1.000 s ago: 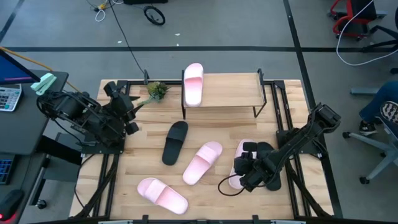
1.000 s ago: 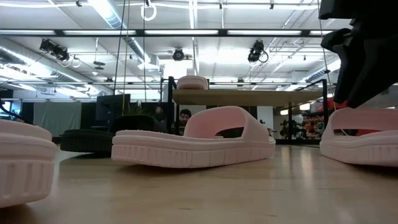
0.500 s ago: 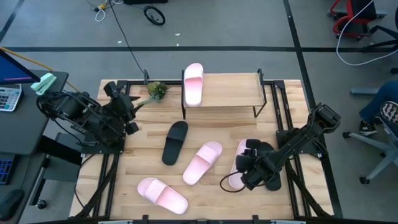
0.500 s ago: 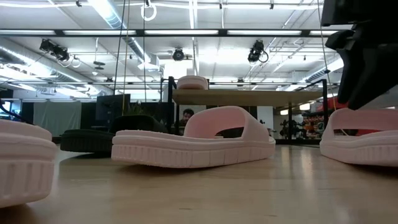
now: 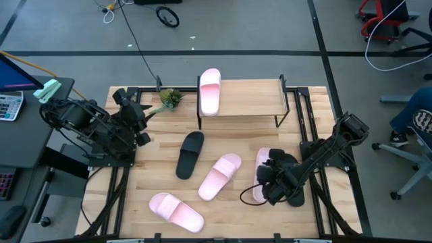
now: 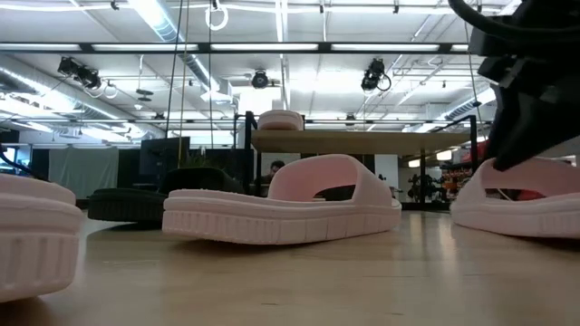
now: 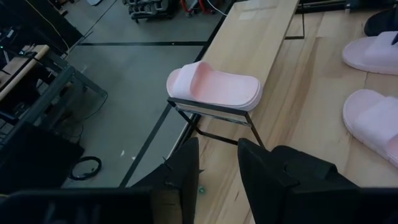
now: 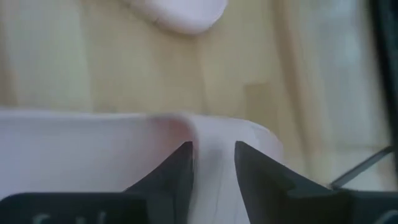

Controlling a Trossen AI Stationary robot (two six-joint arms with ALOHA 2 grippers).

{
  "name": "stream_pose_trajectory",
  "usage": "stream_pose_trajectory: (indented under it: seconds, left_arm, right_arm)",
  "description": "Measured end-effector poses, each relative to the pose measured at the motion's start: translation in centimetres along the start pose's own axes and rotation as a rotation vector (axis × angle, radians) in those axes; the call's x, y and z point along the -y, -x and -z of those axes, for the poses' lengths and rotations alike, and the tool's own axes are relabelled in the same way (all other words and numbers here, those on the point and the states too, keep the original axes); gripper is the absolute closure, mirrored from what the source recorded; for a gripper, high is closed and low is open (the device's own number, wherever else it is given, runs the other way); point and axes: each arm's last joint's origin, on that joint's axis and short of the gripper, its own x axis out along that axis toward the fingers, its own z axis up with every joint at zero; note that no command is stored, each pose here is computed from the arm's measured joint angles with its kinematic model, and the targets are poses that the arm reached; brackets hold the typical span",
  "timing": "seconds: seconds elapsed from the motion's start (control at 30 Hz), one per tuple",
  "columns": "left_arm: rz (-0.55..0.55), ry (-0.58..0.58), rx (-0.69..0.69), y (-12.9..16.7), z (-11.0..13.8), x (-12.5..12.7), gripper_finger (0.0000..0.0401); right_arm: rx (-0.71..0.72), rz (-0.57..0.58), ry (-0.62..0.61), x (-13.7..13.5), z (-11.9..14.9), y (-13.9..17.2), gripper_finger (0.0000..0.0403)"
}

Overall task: Pick and place slides into the shelf
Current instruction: Put the right pink slide on the shelf

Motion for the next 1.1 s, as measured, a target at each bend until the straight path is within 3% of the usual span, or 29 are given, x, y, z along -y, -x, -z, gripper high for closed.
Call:
stream_pose_trajectory:
  seconds: [0.27, 0.5, 0.63, 0.77, 0.9, 1.1]
  left_arm:
    - [0.000, 0.000, 0.000, 0.0, 0.0, 0.0, 0.0279]
    - [0.000, 0.001, 0.000, 0.0, 0.0, 0.0, 0.0288]
    - [0.000, 0.001, 0.000, 0.0, 0.0, 0.0, 0.0287]
    - [0.000, 0.001, 0.000, 0.0, 0.0, 0.0, 0.0283]
    - [0.000, 0.000, 0.000, 0.0, 0.0, 0.0, 0.0285]
    - [0.000, -0.010, 0.000, 0.0, 0.0, 0.0, 0.0291]
  right_arm:
    - [-0.054, -0.002, -0.007, 0.5, -0.1, -0.4, 0.0385]
    - [-0.050, 0.015, -0.026, 0.8, -0.4, -0.7, 0.0382]
    - [0.021, 0.037, -0.046, 0.7, -0.9, -0.6, 0.0395]
    - [0.158, 0.038, -0.132, 0.5, -3.3, 0.9, 0.0397]
    - [0.276, 0.035, -0.141, 0.8, -6.3, 3.6, 0.0398]
    - [0.434, 0.203, -0.013, 3.2, -10.9, 7.2, 0.0399]
